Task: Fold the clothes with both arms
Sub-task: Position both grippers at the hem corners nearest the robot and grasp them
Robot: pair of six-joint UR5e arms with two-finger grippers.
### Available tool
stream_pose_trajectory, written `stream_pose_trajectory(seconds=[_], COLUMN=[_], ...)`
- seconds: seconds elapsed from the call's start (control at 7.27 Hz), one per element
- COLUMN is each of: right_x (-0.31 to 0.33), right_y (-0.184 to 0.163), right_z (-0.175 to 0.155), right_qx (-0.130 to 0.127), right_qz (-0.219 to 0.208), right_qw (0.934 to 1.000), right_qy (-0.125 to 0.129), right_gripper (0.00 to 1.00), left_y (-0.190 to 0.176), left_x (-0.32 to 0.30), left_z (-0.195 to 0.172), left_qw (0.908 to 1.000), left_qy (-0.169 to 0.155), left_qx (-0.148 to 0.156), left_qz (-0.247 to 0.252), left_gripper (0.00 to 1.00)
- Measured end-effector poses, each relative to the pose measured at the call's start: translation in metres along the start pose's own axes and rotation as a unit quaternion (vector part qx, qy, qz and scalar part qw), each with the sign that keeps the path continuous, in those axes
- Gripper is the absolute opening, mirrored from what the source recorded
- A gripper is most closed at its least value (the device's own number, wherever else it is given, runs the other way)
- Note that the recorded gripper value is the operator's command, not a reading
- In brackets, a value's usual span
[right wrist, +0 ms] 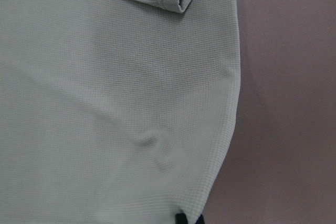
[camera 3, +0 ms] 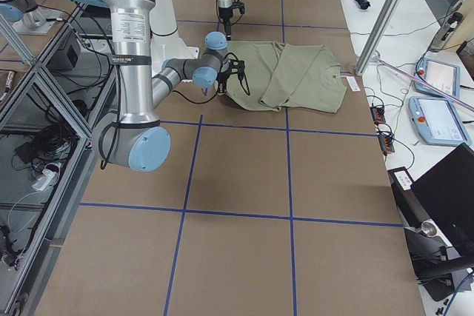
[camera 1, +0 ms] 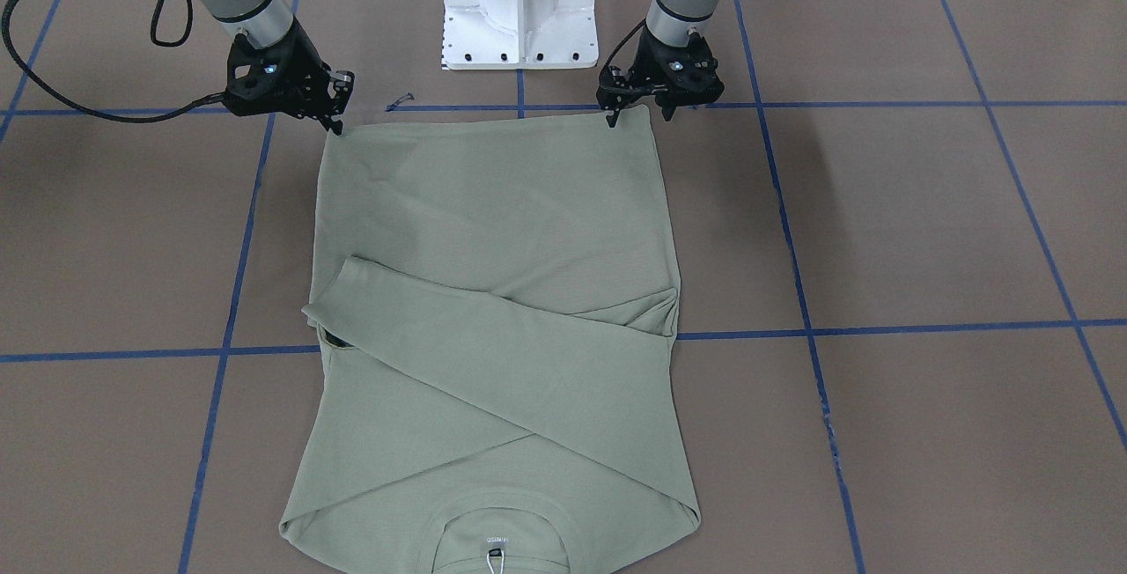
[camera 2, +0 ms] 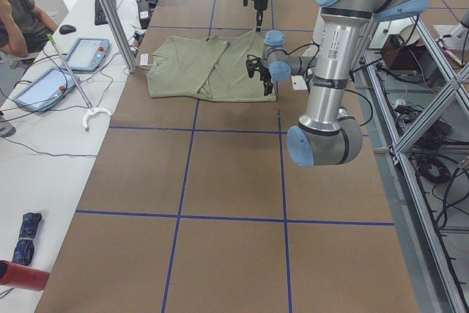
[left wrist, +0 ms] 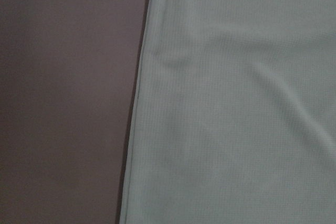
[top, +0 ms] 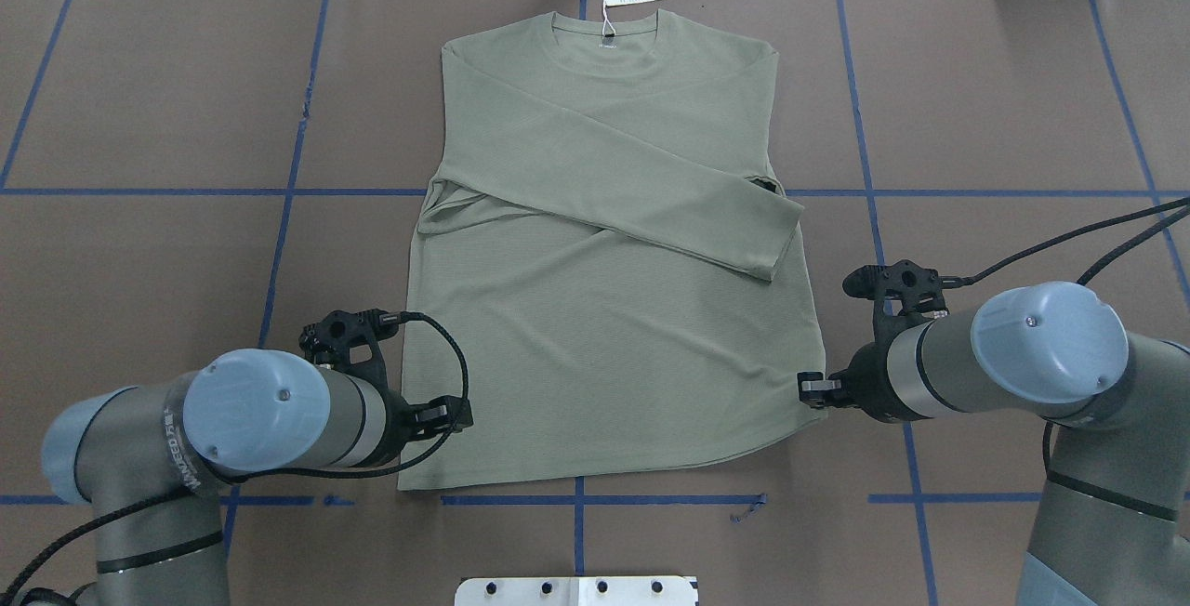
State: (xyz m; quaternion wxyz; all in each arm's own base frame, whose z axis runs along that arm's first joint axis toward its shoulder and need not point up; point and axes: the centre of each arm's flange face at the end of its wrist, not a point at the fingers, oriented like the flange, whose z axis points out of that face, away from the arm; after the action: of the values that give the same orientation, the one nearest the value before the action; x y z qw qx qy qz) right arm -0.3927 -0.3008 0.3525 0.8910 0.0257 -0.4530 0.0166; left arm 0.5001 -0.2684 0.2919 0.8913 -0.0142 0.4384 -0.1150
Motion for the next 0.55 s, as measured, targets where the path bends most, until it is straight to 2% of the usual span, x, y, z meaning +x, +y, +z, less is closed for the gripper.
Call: stream_pose_trajectory(seconds=[0.41, 0.55], right_x=[-0.003, -0.003], right_y=[-0.002, -0.003], right_z=[-0.002, -0.003], right_qx=[0.004, 0.004], right_qz=[0.000, 0.000], right_qw=[1.0000, 1.0000], right_qy=[-0.003, -0.003], right_gripper=[0.00, 0.00], left_y=[0.013, 0.013], left_x=[-0.007, -0.008], left_z=[0.026, 0.030], left_qw=[0.9995, 0.9993], left_qy=[-0.030, -0.034], left_qx=[0.006, 0.007], left_qz=[-0.009, -0.011], left_gripper=[0.93, 0.88])
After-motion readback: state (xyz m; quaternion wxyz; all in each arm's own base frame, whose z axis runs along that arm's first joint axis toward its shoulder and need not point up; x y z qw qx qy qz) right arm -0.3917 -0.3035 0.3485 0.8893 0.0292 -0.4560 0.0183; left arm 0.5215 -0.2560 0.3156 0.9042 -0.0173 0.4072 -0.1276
